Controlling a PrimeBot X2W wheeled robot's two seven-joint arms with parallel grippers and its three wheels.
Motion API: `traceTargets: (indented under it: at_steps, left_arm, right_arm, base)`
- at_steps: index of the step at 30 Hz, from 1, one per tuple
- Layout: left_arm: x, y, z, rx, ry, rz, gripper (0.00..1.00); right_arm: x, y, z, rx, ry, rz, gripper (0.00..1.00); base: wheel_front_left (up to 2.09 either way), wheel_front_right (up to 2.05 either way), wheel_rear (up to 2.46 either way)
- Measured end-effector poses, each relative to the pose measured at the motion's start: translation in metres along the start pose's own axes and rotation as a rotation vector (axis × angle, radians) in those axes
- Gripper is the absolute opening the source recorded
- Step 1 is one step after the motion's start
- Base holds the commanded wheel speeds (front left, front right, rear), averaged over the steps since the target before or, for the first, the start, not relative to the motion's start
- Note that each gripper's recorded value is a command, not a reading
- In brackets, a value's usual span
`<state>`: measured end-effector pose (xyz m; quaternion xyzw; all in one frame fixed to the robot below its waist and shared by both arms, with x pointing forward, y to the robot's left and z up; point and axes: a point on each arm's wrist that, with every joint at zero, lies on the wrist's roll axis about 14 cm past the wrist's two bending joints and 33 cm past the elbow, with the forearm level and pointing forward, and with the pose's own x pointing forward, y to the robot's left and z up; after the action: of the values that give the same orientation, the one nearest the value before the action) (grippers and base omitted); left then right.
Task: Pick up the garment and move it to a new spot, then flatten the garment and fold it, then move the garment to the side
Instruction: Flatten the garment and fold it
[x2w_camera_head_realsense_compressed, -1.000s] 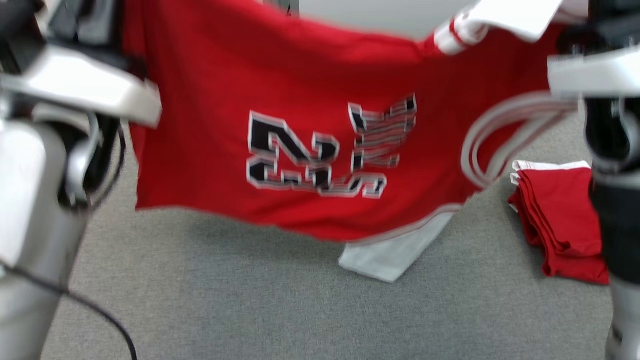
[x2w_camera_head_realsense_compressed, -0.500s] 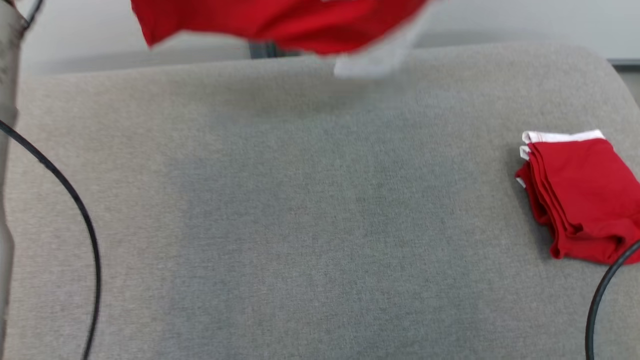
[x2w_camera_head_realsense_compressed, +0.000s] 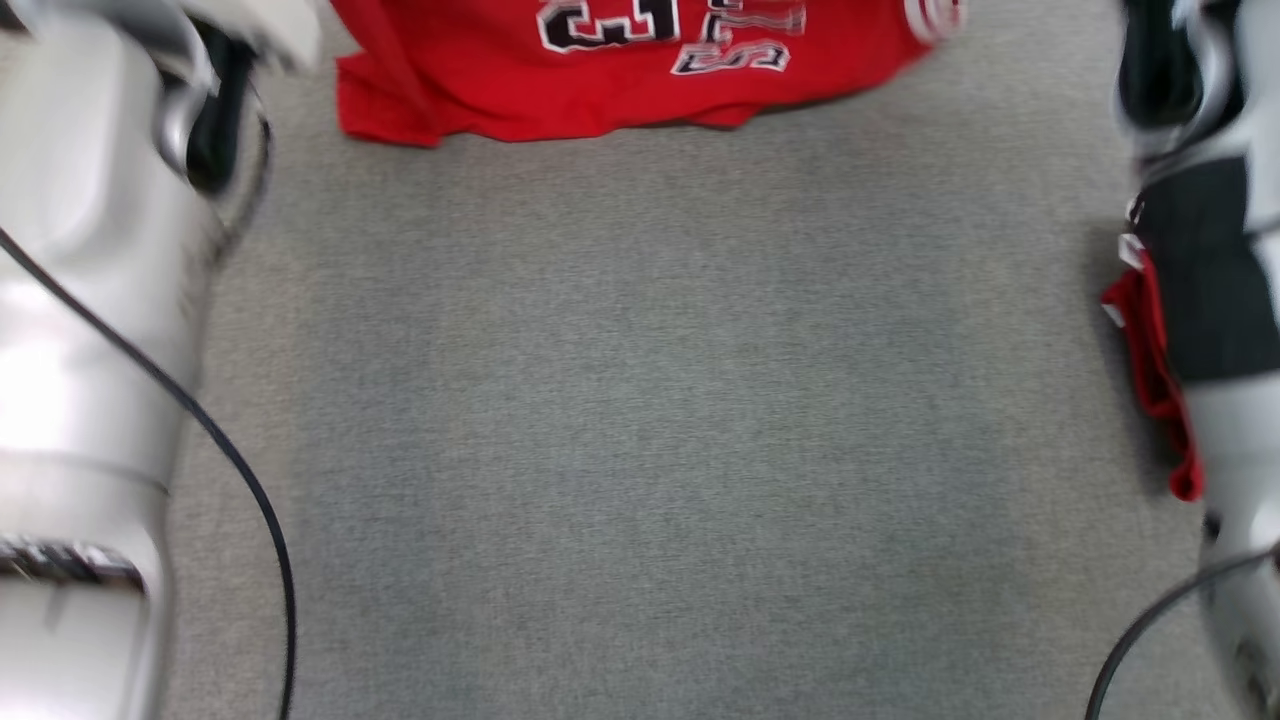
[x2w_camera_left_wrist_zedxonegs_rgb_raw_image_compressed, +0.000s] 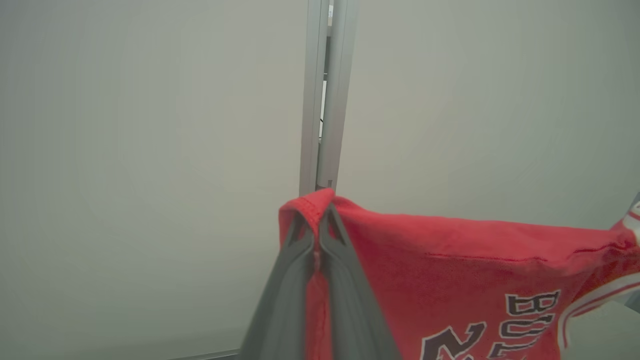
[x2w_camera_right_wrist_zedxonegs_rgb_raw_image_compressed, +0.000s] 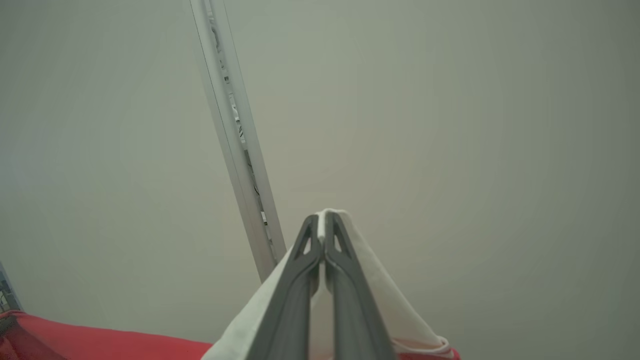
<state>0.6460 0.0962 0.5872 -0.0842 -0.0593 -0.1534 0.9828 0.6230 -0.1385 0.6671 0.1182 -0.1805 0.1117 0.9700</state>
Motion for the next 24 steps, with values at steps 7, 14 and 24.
traceTargets:
  at_steps: [7, 14, 24]
  left_arm:
    - [-0.074, 0.001, -0.062, -0.041, 0.056, 0.065, 0.0]
    - [-0.159, -0.011, -0.093, -0.064, 0.131, 0.088, 0.0]
    - [-0.265, -0.014, -0.108, -0.108, 0.335, 0.159, 0.0]
  right_arm:
    - [-0.085, -0.003, -0.076, 0.188, 0.136, -0.06, 0.0]
    - [-0.19, -0.009, -0.109, 0.282, 0.26, -0.178, 0.0]
    - [-0.309, -0.007, -0.099, 0.323, 0.333, -0.326, 0.0]
  base:
    - [0.0, 0.0, 0.0]
    - [0.0, 0.0, 0.0]
    - [0.0, 0.0, 0.0]
